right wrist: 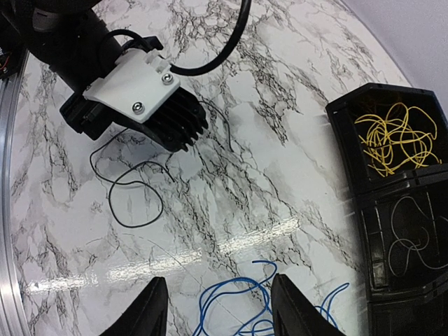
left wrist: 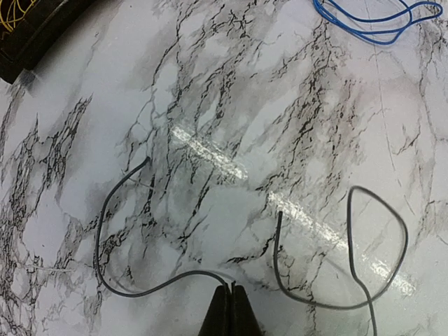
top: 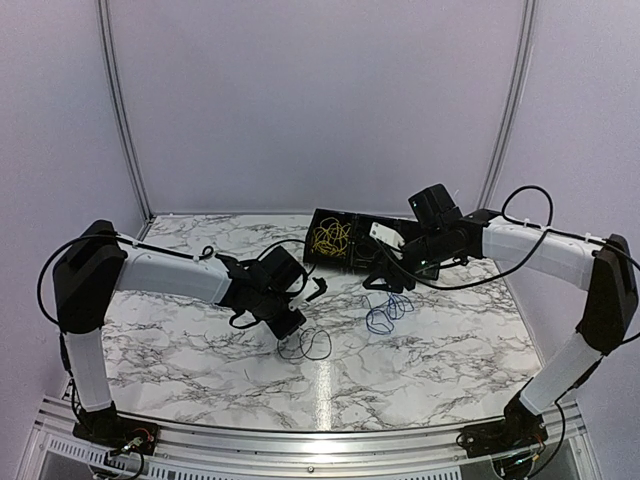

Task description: Untangle the cables

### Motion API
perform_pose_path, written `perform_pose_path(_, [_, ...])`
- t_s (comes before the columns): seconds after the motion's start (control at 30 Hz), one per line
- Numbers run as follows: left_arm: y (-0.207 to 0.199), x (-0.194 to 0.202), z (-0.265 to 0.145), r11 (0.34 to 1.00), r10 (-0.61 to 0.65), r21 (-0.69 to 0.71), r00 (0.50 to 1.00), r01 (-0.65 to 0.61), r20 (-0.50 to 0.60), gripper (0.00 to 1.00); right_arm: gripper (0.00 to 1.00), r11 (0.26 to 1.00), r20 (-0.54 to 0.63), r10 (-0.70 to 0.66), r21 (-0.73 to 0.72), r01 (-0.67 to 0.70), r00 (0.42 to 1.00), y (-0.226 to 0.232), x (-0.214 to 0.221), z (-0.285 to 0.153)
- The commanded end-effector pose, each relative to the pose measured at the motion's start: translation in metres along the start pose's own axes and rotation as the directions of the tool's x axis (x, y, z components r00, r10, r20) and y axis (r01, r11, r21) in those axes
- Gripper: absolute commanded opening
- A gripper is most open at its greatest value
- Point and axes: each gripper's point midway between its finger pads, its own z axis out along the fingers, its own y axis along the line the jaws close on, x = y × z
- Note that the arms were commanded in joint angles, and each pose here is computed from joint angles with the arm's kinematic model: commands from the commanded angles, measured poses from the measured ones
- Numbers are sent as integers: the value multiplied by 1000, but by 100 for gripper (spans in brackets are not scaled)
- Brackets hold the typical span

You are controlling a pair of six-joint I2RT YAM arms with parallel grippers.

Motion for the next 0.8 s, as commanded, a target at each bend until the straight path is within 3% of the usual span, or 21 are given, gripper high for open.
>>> perform_pose_path(0.0, [7, -21, -25, 1000, 2, -2, 998, -2, 62, 0, 51, 1000, 16, -28, 13, 27, 999, -7, -10, 0])
perform_pose_path(0.2, [5, -62, -68, 989, -123, 108, 961, 99, 249, 0, 49, 999, 37, -41, 6, 40, 998, -14, -26, 1])
perform_pose_path(0.4, [-1, -96, -116, 928, -329, 314, 839, 202, 433, 0, 49, 994, 70, -101, -42, 104, 992, -12, -41, 1])
perform_pose_path(0.53, [-11, -109, -136, 873, -421, 439, 782, 213, 458, 0, 52, 986, 120, -149, -59, 157, 981, -12, -62, -4])
perform_pose_path(0.77, [-17, -124, -146, 840, -459, 503, 759, 201, 463, 0, 58, 963, 211, -190, -149, 224, 959, 6, -92, -12])
